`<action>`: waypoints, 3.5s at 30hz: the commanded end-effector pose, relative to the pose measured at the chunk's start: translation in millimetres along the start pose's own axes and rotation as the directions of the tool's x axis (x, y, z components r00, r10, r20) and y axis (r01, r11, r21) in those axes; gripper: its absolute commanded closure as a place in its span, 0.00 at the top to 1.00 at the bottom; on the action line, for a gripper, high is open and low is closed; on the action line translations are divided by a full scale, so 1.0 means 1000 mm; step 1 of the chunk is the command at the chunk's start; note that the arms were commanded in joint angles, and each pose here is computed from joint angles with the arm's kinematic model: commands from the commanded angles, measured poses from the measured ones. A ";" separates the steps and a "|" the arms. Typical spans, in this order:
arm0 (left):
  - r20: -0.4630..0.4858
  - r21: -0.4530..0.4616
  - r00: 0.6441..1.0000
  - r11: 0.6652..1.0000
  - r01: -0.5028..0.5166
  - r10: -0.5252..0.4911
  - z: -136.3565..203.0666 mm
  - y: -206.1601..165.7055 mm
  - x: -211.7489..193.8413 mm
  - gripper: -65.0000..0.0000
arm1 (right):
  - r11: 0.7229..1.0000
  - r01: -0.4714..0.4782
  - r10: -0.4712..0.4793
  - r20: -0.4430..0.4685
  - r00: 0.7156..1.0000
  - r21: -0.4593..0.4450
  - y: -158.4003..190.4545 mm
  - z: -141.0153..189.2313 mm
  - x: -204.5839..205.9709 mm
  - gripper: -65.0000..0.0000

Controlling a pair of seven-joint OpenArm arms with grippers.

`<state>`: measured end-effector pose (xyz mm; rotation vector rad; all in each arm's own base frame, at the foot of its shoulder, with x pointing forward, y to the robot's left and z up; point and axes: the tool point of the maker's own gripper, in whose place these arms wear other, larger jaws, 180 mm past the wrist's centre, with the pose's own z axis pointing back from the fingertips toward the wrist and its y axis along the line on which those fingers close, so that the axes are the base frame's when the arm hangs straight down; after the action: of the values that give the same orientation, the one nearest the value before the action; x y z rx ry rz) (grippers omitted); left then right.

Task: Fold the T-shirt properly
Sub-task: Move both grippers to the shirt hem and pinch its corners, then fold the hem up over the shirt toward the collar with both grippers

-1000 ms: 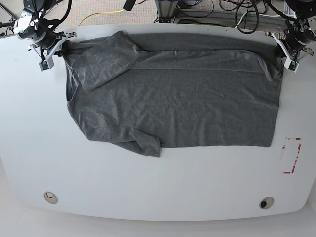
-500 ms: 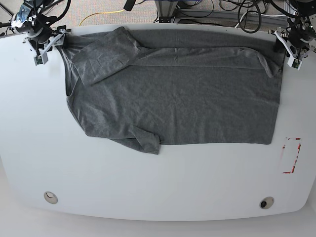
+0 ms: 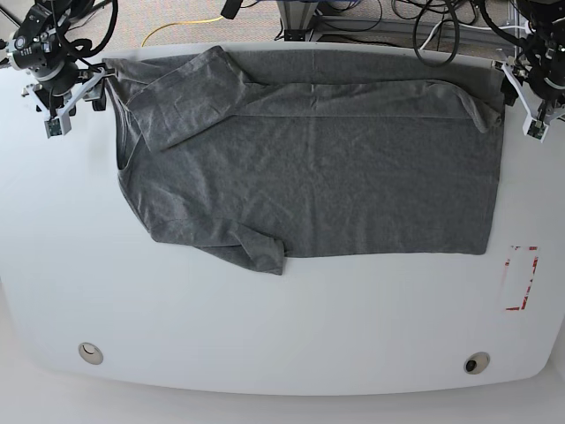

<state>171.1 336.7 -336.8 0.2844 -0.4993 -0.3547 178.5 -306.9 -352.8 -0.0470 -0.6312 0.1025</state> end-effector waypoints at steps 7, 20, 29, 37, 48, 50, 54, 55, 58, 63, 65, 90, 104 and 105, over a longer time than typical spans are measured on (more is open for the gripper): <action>0.126 0.090 0.992 0.996 -0.021 0.009 0.004 0.032 0.053 0.53 | 0.992 -0.122 0.123 0.130 0.984 -0.013 0.013 -0.018 0.077 0.54; 0.174 0.224 0.982 0.974 0.028 -0.068 -0.015 0.054 0.141 0.53 | 0.984 -0.173 0.164 0.159 0.974 0.040 0.034 -0.076 0.157 0.54; 0.205 0.176 0.979 0.984 -0.016 -0.021 -0.031 0.052 0.164 0.53 | 0.987 -0.094 0.072 0.166 0.984 0.131 0.037 -0.128 0.183 0.54; 0.201 0.166 0.979 0.986 -0.015 -0.018 -0.034 0.050 0.165 0.53 | 0.975 0.000 -0.038 0.168 0.985 0.221 0.043 -0.166 0.182 0.54; 0.187 0.152 0.982 0.988 -0.021 -0.007 -0.040 0.049 0.160 0.54 | 0.962 0.047 -0.093 0.159 0.983 0.270 0.055 -0.182 0.171 0.48; 0.173 0.128 0.985 0.991 -0.032 0.009 -0.049 0.048 0.159 0.54 | 0.962 0.048 -0.093 0.157 0.983 0.270 0.055 -0.182 0.170 0.36; 0.188 0.059 0.980 0.995 -0.080 0.067 -0.072 0.049 0.171 0.54 | 0.958 0.048 -0.095 0.156 0.983 0.281 0.062 -0.184 0.170 0.08; 0.194 0.040 0.978 0.995 -0.086 0.077 -0.078 0.047 0.173 0.54 | 0.958 0.048 -0.096 0.156 0.983 0.283 0.063 -0.184 0.170 0.04; 0.235 -0.042 0.964 0.992 -0.118 0.124 -0.101 0.036 0.179 0.54 | 0.958 0.048 -0.096 0.156 0.983 0.283 0.063 -0.184 0.170 0.00; 0.240 -0.153 0.934 0.960 -0.233 0.265 -0.143 0.021 0.187 0.68 | 0.958 0.048 -0.096 0.156 0.983 0.283 0.063 -0.184 0.170 0.00; 0.234 -0.158 0.918 0.944 -0.290 0.321 -0.154 0.026 0.184 0.69 | 0.958 0.048 -0.094 0.155 0.983 0.282 0.063 -0.184 0.170 0.00; 0.275 -0.148 0.842 0.885 -0.440 0.465 -0.176 0.065 0.180 0.69 | 0.957 0.054 -0.098 0.140 0.985 0.286 0.065 -0.185 0.161 0.00; 0.260 -0.292 0.838 0.866 -0.406 0.480 -0.184 0.026 0.207 0.68 | 0.956 0.058 -0.101 0.136 0.986 0.288 0.066 -0.186 0.158 0.00; 0.253 -0.300 0.842 0.866 -0.400 0.476 -0.184 0.022 0.207 0.68 | 0.956 0.058 -0.101 0.136 0.986 0.288 0.066 -0.186 0.158 0.00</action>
<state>438.3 305.6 -404.5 -0.1328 -0.8355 0.0188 406.6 -221.1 -419.8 0.2906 -0.7717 0.1003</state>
